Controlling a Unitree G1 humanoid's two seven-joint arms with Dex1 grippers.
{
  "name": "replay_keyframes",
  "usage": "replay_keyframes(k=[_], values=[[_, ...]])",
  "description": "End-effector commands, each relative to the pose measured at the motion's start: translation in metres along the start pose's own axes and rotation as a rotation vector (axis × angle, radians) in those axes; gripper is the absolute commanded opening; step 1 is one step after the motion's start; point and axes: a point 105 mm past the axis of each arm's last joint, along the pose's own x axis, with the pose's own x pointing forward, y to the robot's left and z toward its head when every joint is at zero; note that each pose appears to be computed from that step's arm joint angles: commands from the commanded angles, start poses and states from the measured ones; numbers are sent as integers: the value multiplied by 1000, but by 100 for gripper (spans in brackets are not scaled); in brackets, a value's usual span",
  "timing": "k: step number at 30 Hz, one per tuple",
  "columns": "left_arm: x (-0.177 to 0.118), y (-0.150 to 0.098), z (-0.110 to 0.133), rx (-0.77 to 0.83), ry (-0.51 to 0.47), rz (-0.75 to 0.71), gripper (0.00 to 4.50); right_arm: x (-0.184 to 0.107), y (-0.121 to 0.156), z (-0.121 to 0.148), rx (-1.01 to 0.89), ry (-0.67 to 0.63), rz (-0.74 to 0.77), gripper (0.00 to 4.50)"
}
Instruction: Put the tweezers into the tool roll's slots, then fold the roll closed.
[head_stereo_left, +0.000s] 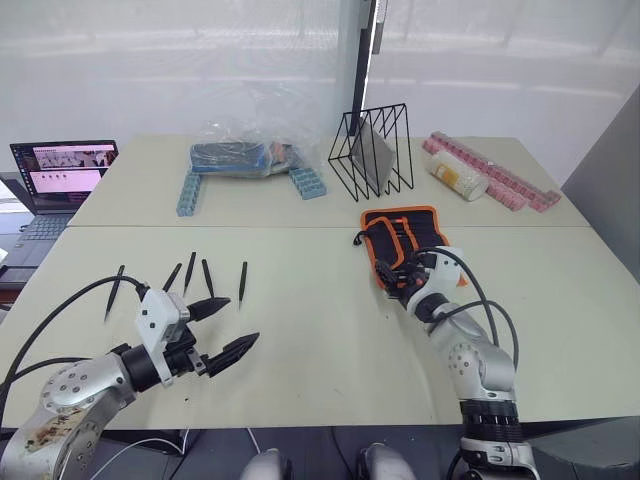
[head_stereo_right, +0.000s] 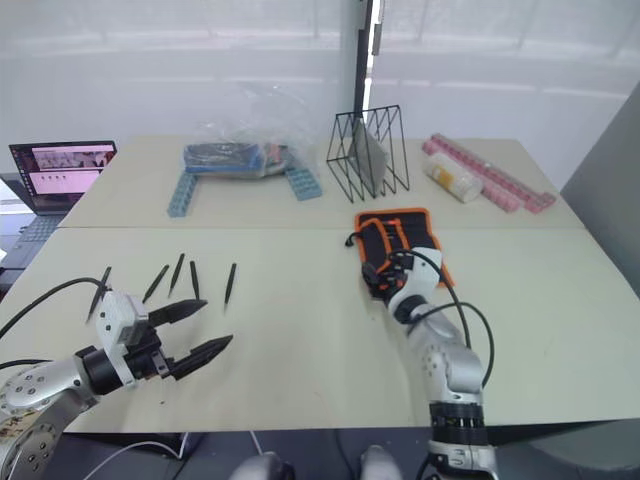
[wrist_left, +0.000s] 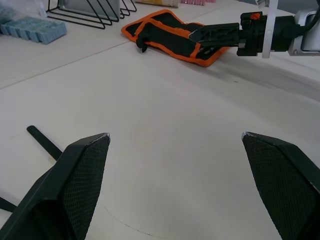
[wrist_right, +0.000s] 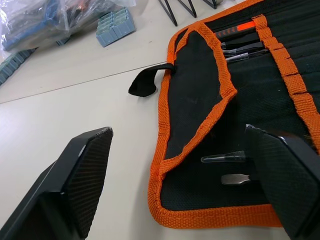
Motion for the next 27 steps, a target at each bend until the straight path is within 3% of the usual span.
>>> replay_keyframes(k=[1, 10, 11, 19, 27], values=[[-4, -2, 18, 82, -27, -23, 450, 0, 5, 17, 4, -75, 16, 328], [-4, -6, 22, 101, -13, -55, 450, 7, -2, 15, 14, -80, -24, 20], [-4, -6, 22, 101, -13, -57, 450, 7, -2, 15, 14, -83, -26, 6], [-4, -3, 23, 101, -9, -57, 450, 6, 8, 18, -20, -94, 33, 6], [-3, -3, 21, 90, 9, -59, 450, -4, 31, 15, -164, -77, 240, 6]])
